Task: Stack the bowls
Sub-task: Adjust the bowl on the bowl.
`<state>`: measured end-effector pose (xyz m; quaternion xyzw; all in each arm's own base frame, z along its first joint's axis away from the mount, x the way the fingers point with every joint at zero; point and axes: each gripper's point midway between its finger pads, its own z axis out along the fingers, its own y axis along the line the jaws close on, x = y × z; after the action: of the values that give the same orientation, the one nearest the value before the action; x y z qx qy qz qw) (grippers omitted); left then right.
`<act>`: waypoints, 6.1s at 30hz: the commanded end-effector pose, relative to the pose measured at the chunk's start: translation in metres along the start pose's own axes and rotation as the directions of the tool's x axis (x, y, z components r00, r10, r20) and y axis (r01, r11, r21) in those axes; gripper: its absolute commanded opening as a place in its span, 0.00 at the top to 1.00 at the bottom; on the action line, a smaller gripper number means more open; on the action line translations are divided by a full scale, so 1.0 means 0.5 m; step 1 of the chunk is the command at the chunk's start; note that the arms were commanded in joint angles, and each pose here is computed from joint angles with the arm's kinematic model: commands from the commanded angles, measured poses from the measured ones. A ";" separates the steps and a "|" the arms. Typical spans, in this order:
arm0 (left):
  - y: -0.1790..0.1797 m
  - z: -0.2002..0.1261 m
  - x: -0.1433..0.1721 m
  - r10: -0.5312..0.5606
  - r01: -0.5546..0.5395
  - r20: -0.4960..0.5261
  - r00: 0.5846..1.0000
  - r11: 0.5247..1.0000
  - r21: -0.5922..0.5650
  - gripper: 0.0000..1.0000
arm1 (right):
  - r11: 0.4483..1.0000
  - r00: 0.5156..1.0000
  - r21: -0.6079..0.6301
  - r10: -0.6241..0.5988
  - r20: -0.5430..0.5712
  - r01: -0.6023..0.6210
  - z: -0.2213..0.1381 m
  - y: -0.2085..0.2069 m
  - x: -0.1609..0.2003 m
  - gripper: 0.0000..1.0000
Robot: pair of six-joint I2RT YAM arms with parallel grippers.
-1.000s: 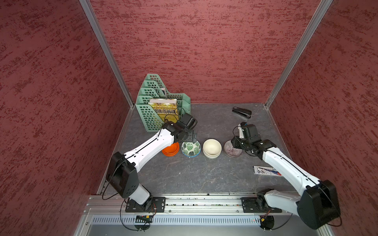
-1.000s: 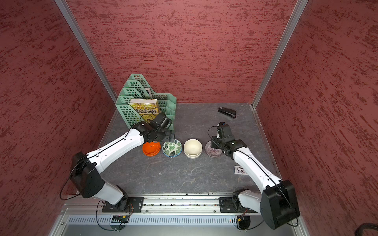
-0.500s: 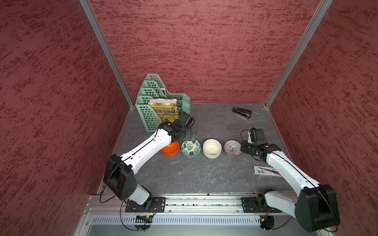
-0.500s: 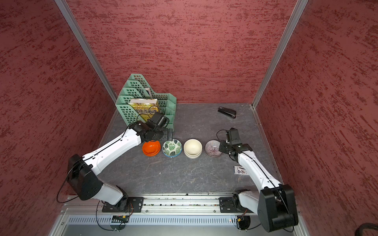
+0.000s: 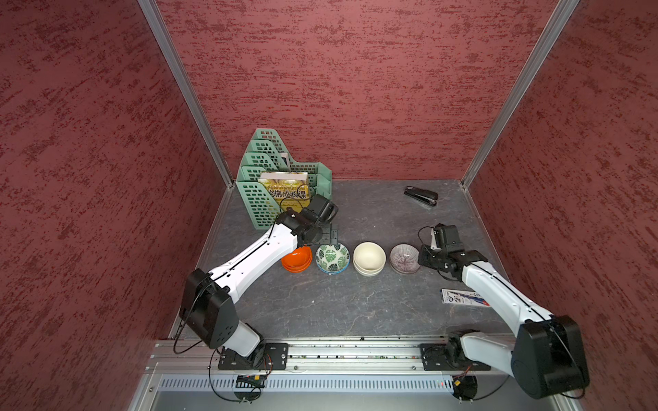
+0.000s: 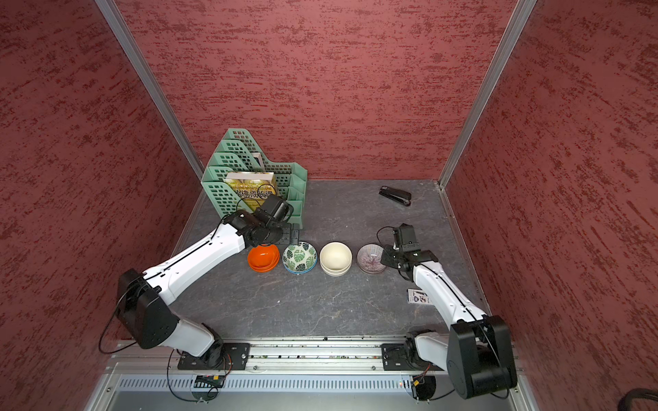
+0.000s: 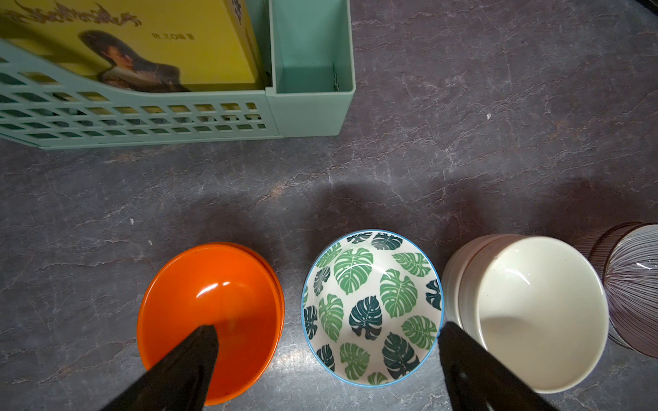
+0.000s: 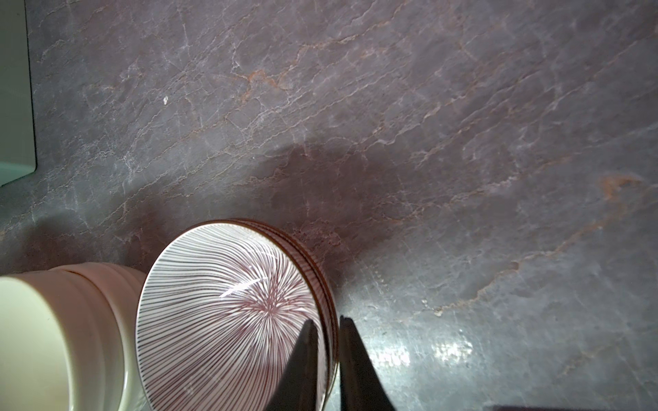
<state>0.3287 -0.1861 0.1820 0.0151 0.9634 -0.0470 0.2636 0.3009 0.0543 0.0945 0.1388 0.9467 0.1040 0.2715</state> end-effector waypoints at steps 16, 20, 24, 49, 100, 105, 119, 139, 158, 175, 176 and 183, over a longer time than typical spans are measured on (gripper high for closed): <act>0.012 -0.025 -0.019 -0.017 0.017 0.035 0.999 1.000 -0.006 0.00 | 1.000 1.000 -0.017 0.015 0.002 -0.015 0.012 -0.004 -0.006 0.87; 0.015 -0.033 -0.024 -0.020 0.021 0.044 0.999 1.000 -0.007 0.00 | 0.999 0.998 -0.043 0.006 0.070 -0.003 -0.029 0.010 -0.037 0.79; 0.034 -0.034 -0.028 -0.043 0.044 0.050 0.998 0.999 -0.020 0.00 | 0.995 0.994 -0.096 -0.007 0.109 0.018 -0.069 0.041 -0.067 0.71; 0.183 -0.001 0.162 -0.276 0.259 -0.108 0.955 0.955 -0.144 0.03 | 0.880 0.924 -0.284 -0.348 0.158 0.380 -0.076 0.390 -0.055 0.65; 0.208 0.049 0.256 -0.399 0.356 -0.205 0.894 0.909 -0.216 0.29 | 0.860 0.911 -0.300 -0.385 0.149 0.412 -0.038 0.432 -0.049 0.65; 0.211 0.055 0.256 -0.402 0.358 -0.207 0.892 0.907 -0.221 0.28 | 0.861 0.911 -0.299 -0.385 0.148 0.412 -0.037 0.430 -0.047 0.65; 0.206 0.020 0.220 -0.403 0.375 -0.159 0.901 0.909 -0.182 0.29 | 0.863 0.912 -0.298 -0.384 0.140 0.409 -0.029 0.424 -0.039 0.65; 0.209 0.056 0.237 -0.394 0.356 -0.195 0.898 0.912 -0.203 0.29 | 0.866 0.913 -0.291 -0.383 0.139 0.407 -0.030 0.415 -0.034 0.64; 0.209 0.036 0.220 -0.402 0.375 -0.162 0.901 0.910 -0.174 0.29 | 0.868 0.914 -0.286 -0.379 0.145 0.405 -0.031 0.413 -0.038 0.64; 0.311 0.051 0.101 -0.543 0.527 -0.050 0.838 0.830 -0.183 0.28 | 0.695 0.821 -0.457 -0.548 0.163 0.555 -0.020 0.650 0.031 0.68; 0.313 0.055 0.100 -0.552 0.536 -0.051 0.832 0.825 -0.177 0.28 | 0.682 0.814 -0.471 -0.558 0.159 0.560 -0.012 0.672 0.042 0.69; 0.320 0.077 0.118 -0.573 0.555 -0.074 0.816 0.813 -0.173 0.28 | 0.619 0.775 -0.529 -0.619 0.126 0.580 0.039 0.771 0.115 0.75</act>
<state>0.3046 -0.0290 0.1094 -0.2915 0.9392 -0.0432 0.1762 0.3465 0.4220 0.1498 -0.2561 0.8850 0.2617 0.2876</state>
